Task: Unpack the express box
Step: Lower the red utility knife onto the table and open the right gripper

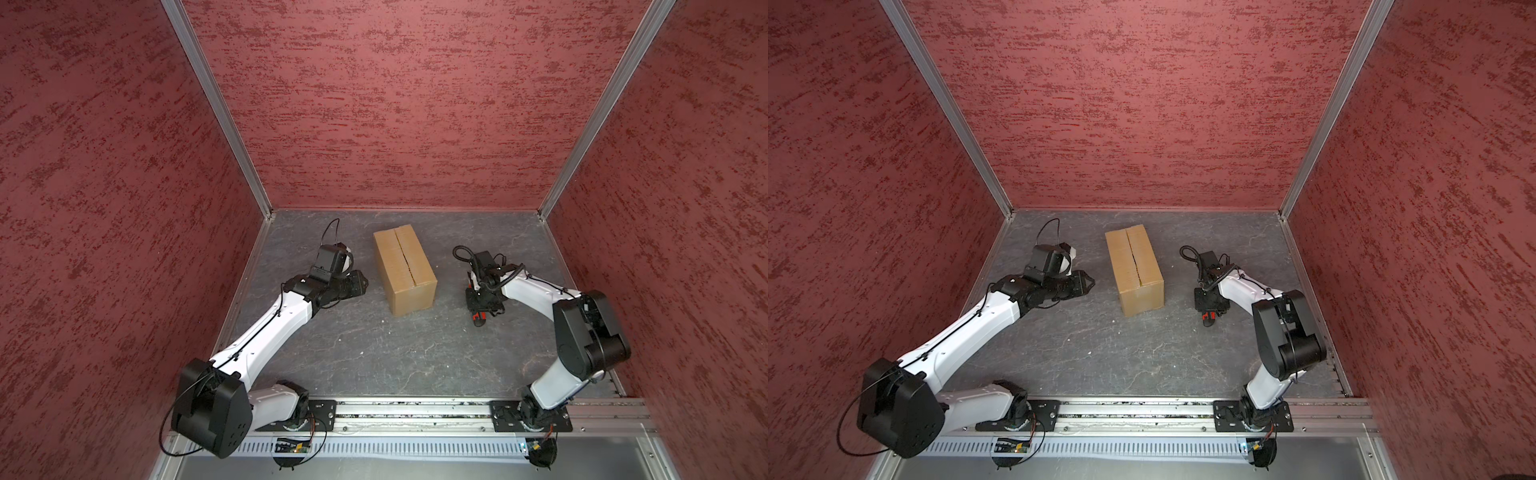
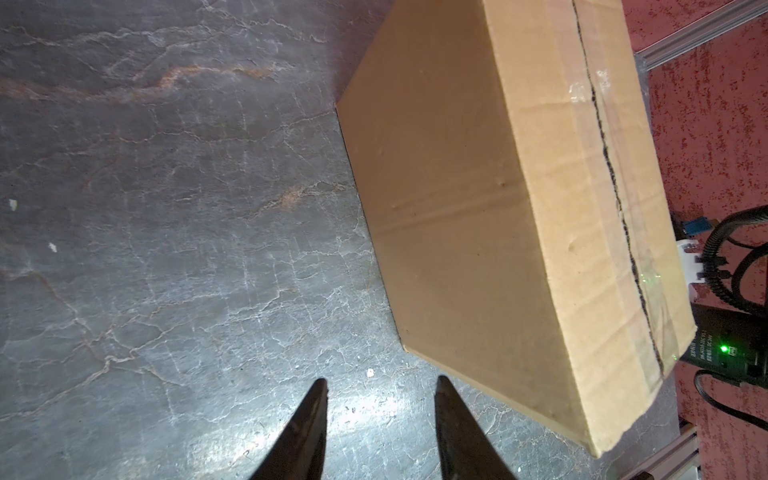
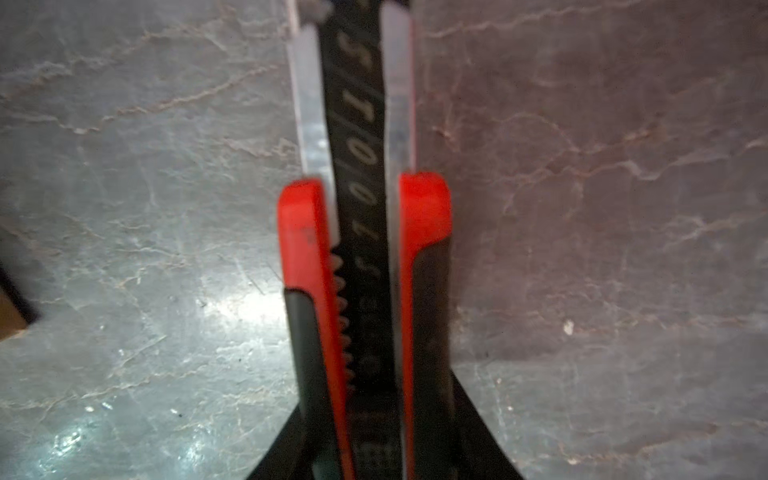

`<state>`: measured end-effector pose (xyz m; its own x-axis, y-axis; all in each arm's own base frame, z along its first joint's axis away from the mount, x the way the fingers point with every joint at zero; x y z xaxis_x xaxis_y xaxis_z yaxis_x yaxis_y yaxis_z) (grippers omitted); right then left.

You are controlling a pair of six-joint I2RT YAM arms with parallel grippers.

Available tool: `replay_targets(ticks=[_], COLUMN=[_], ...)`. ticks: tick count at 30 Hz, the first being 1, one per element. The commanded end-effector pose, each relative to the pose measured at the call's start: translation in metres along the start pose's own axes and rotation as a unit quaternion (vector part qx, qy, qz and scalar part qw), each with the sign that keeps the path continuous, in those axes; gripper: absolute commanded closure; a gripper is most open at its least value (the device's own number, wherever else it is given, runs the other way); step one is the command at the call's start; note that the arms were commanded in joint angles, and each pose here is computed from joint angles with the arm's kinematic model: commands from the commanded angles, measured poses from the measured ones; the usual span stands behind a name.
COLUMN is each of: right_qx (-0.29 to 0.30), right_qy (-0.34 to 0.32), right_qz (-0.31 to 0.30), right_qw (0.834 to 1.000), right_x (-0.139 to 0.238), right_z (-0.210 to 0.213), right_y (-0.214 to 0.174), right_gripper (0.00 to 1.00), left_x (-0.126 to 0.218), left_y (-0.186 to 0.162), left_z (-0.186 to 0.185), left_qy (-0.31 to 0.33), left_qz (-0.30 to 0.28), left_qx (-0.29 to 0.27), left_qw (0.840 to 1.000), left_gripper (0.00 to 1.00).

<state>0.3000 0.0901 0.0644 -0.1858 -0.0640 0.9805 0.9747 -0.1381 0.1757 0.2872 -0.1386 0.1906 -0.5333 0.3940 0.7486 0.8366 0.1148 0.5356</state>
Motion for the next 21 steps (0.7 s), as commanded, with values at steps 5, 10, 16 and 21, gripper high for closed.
replay_targets(ticks=[5,10,16,21], right_qx=[-0.002,-0.005,-0.011,-0.012], right_qy=[0.009,0.001,-0.004,-0.008], right_qz=[-0.006,-0.001,0.000,-0.003], right_qw=[1.000,1.000,1.000,1.000], right_x=[-0.011,-0.019,-0.023,-0.023], right_z=[0.000,-0.003,-0.004,-0.005], right_y=[0.008,0.007,0.008,0.009], right_gripper=[0.79,0.72,0.56,0.47], left_x=[-0.002,-0.002,-0.002,-0.002], left_y=[0.000,0.000,-0.001,0.000], left_z=[0.001,0.003,0.004,0.004], left_qy=[-0.008,-0.010,-0.012,-0.018], left_qz=[-0.002,-0.002,-0.001,-0.002], left_qx=[-0.006,-0.005,-0.002,-0.002], left_qw=[1.000,1.000,1.000,1.000], left_gripper=[0.57,0.57,0.57,0.56])
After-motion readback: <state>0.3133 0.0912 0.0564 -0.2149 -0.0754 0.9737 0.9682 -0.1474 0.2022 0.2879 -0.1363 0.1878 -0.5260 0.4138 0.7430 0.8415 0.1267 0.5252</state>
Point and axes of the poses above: each gripper's point midway between its finger pads, its own x axis back along the fingers, its own z axis along the line the jaws close on, y = z × x, the point moved 4 cm from there along x, back along the fingers, and after that the axes turned 7 degrees about -x, right-handed, at the moved point
